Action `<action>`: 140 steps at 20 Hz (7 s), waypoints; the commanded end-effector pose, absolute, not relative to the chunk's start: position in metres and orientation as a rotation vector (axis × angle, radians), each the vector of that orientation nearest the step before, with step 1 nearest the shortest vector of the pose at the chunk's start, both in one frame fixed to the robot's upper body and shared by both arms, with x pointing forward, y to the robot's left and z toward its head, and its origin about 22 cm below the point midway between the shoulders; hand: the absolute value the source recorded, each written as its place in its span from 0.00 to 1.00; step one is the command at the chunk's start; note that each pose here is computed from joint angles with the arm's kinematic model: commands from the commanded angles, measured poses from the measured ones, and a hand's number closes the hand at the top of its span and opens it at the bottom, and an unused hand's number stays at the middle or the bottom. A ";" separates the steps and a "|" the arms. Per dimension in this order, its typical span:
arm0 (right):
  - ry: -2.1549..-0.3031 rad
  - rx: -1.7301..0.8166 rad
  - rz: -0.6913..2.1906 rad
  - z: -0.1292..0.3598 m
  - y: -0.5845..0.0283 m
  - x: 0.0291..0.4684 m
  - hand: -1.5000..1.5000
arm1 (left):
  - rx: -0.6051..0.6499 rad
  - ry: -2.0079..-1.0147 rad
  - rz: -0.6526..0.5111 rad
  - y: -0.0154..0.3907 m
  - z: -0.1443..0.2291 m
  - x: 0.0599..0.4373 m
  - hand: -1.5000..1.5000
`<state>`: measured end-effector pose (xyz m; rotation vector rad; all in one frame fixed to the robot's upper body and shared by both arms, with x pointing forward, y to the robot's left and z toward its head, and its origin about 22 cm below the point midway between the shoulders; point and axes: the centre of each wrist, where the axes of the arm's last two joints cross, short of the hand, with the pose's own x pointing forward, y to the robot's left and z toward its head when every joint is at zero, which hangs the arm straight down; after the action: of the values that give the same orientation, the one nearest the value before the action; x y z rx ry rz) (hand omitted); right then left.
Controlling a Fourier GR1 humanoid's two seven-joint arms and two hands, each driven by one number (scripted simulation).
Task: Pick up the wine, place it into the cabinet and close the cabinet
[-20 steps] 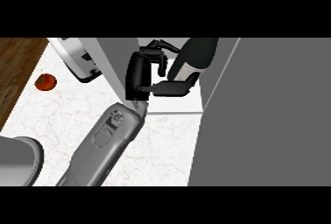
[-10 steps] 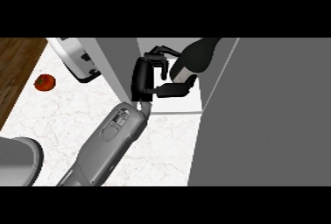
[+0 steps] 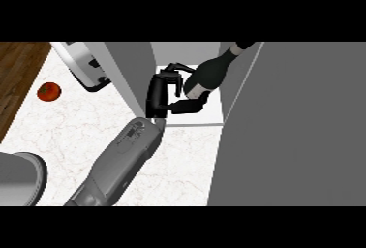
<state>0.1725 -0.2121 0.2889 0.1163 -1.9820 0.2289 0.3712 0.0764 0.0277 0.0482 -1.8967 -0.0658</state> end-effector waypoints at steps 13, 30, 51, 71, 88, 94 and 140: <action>-1.988 0.226 0.273 0.294 -0.211 0.160 0.00 | 0.182 -1.895 -0.032 0.087 -0.013 0.377 1.00; -2.003 0.257 0.297 0.285 -0.198 0.163 0.00 | 0.162 -1.858 0.072 0.108 0.009 0.419 1.00; -2.013 0.281 0.302 0.284 -0.201 0.167 0.00 | 0.433 -1.731 0.009 0.120 0.010 0.424 1.00; -1.996 0.327 0.343 0.288 -0.197 0.174 0.00 | 0.098 -1.626 0.301 0.139 -0.054 0.383 1.00; -1.994 0.375 0.360 0.282 -0.190 0.177 0.00 | 0.160 -1.588 0.285 0.146 -0.073 0.369 1.00; -1.990 0.391 0.365 0.284 -0.188 0.169 0.00 | 0.177 -1.599 0.299 0.143 -0.068 0.373 1.00; -2.024 0.326 0.331 0.275 -0.204 0.181 0.00 | 0.713 -1.588 0.074 0.167 0.012 0.430 1.00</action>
<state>0.1855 -0.2023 0.2750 0.3234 -2.0150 0.3230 0.4321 0.1485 0.0184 0.6155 -1.6154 0.0843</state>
